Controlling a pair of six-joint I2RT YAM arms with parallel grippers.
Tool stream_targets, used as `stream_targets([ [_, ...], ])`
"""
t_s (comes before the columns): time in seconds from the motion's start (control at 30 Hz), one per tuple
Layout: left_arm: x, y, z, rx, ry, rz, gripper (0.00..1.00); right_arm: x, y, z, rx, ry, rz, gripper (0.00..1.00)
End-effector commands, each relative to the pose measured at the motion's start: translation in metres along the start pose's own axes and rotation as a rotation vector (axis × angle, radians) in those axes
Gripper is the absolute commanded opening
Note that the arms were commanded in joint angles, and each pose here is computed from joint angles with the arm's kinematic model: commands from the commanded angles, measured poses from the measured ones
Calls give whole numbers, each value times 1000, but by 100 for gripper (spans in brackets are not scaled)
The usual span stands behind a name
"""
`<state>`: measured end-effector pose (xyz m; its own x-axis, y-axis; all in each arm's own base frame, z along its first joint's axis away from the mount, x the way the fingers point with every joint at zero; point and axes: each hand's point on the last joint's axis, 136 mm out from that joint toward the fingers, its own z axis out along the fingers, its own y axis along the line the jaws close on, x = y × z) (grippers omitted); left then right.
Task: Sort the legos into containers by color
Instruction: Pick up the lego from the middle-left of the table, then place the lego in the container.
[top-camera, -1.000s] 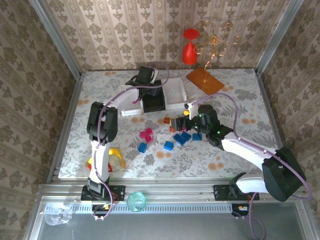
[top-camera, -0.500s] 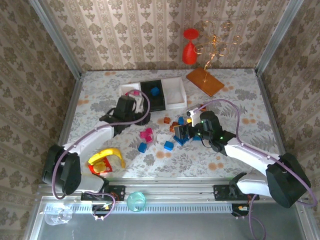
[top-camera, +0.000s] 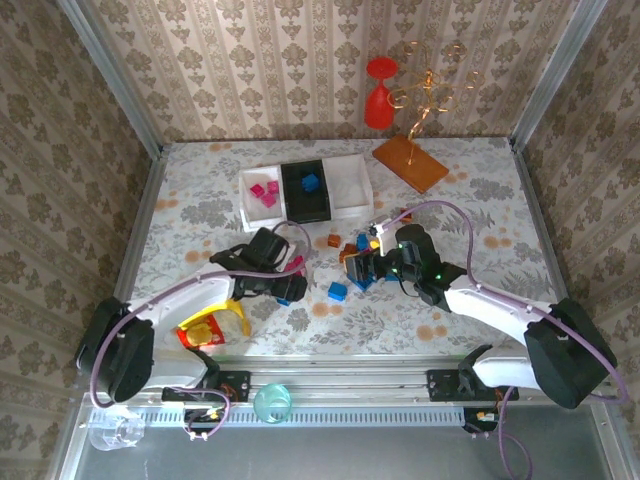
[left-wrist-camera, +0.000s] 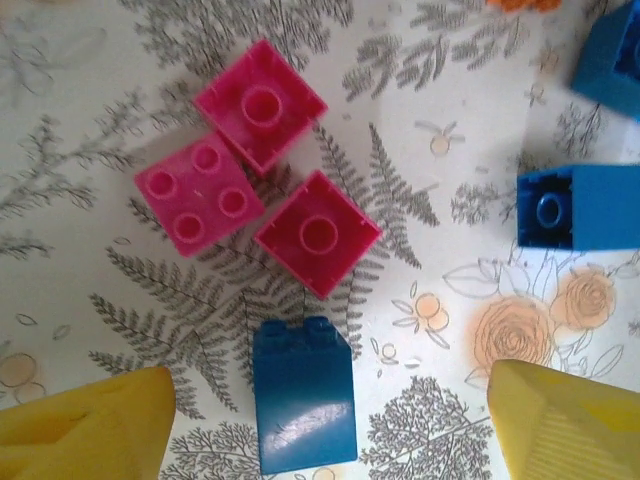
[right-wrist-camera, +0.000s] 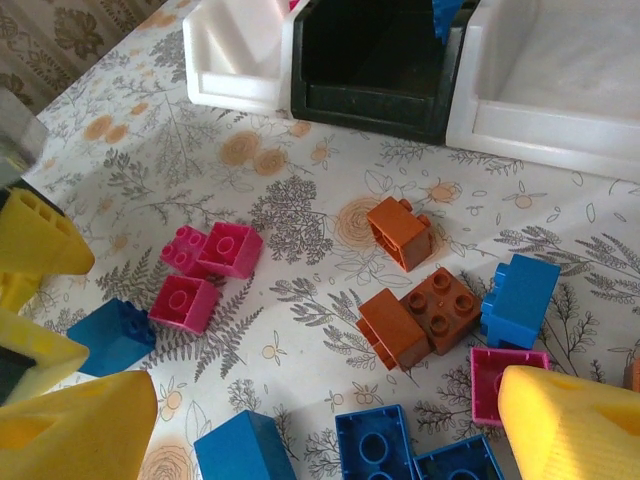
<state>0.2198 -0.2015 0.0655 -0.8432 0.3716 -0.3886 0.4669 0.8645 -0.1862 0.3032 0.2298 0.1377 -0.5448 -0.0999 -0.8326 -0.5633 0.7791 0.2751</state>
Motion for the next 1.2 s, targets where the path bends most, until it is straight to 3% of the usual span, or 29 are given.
stream_targets([
  [0.0, 13, 3, 10, -31, 82, -4, 76, 3, 3, -1, -16, -6, -20, 90],
  [0.2, 18, -9, 29, -6, 132, 8, 62, 4, -1, -5, 14, -16, -32, 90],
  [0.3, 18, -2, 32, -55, 137, 8, 51, 4, -1, -4, 11, -14, -30, 91],
  [0.57, 5, 17, 6, -172, 45, 9, 33, 5, -2, -3, 12, -10, -27, 90],
  [0.77, -55, 19, -37, -124, -242, -21, 32, 1, 0, -3, 6, -28, -19, 90],
  [0.9, -113, 30, -48, -115, -361, -48, 31, 1, -2, -3, 12, -30, -14, 90],
  [1.0, -155, 33, -46, -106, -396, -24, 31, 2, -1, -4, 13, -30, -17, 90],
  [1.17, -206, 46, -26, -149, -358, 29, 31, 4, -4, -7, 28, -33, -22, 90],
])
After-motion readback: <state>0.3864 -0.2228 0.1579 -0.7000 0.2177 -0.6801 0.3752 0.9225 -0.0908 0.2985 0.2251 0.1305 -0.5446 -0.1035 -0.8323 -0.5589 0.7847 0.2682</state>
